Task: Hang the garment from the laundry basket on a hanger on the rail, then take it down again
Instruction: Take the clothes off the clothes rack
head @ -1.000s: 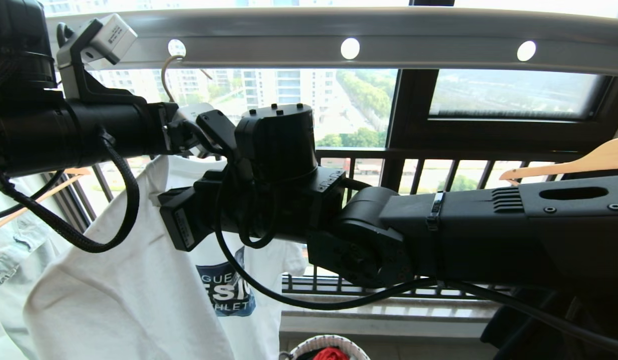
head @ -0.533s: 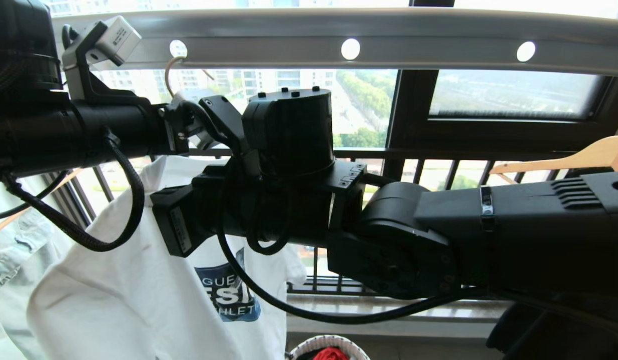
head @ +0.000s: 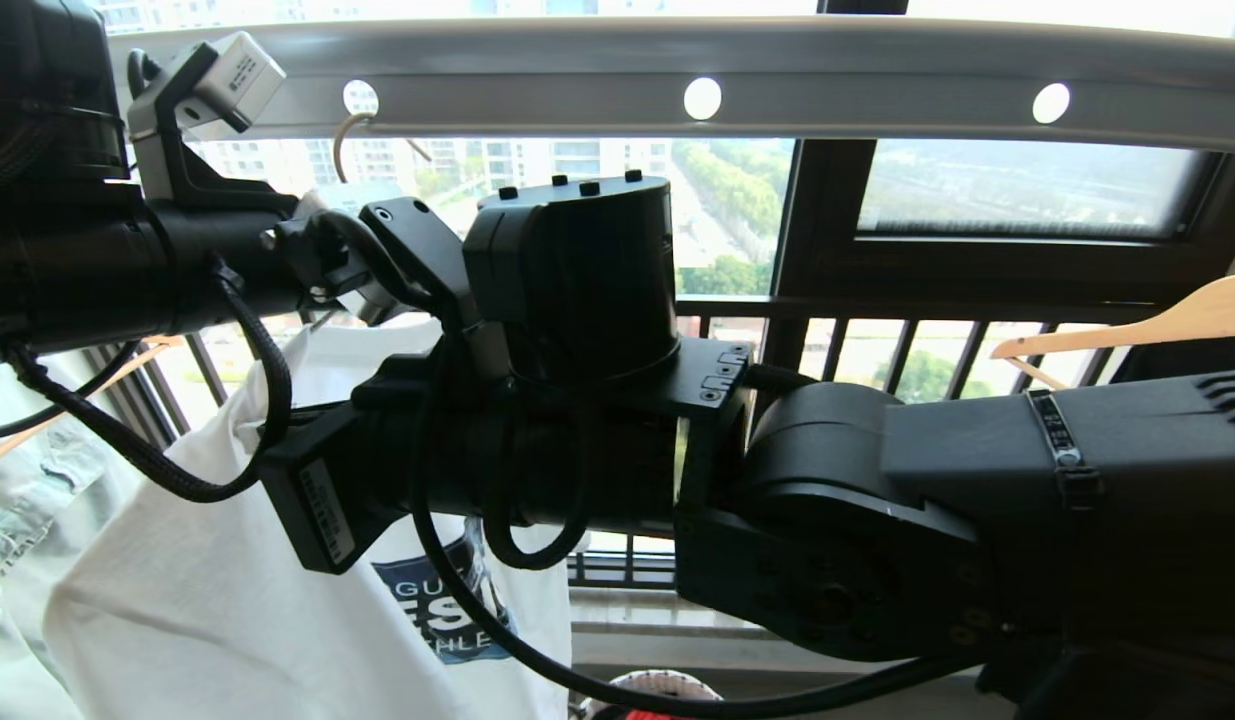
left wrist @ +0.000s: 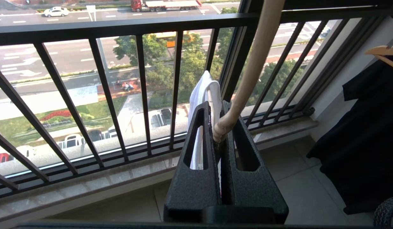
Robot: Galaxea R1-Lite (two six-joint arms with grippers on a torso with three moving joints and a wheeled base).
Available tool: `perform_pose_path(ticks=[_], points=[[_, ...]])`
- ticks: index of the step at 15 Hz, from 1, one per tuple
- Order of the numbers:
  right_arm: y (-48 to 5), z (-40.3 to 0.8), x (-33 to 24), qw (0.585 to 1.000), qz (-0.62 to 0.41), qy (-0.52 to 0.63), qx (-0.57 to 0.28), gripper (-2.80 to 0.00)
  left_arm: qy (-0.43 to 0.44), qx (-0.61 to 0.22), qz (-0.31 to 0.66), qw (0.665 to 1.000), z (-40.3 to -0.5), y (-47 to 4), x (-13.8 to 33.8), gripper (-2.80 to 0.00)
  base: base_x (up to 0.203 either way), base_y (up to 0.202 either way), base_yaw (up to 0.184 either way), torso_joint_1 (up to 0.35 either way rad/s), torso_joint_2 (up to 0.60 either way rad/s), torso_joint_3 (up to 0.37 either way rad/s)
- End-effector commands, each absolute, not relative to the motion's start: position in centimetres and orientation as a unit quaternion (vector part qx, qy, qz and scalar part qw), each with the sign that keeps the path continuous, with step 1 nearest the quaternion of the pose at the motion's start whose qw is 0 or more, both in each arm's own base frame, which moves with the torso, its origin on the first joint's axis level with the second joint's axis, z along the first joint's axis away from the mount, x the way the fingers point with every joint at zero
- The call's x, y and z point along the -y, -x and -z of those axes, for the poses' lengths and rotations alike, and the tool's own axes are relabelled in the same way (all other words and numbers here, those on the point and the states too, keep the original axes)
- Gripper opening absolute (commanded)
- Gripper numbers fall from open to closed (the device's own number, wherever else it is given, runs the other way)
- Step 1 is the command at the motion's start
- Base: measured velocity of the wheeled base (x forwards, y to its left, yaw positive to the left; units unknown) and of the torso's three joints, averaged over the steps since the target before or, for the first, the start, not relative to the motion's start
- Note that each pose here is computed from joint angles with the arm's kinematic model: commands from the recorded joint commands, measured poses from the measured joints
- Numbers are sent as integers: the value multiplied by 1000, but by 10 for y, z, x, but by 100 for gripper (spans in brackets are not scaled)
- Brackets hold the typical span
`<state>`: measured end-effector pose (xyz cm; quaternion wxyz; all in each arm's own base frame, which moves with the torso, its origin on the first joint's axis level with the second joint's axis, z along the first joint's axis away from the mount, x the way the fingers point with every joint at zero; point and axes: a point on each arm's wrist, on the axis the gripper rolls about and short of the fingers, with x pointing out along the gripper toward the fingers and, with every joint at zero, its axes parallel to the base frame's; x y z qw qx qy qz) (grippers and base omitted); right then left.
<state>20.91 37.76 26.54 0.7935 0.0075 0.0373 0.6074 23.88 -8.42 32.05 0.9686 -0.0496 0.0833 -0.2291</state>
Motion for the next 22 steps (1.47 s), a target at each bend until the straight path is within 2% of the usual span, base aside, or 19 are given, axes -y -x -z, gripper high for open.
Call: perform_pose_path(ticks=[1, 22], points=[[-207, -266, -375, 793, -609, -7, -37, -280, 50, -85, 230, 968, -320, -240, 85, -280, 0, 0, 0, 0, 0, 0], [-206, -264, -372, 795, -605, 4, -54, -280, 50, -84, 230, 968, -321, -238, 84, -280, 0, 0, 0, 0, 0, 0]])
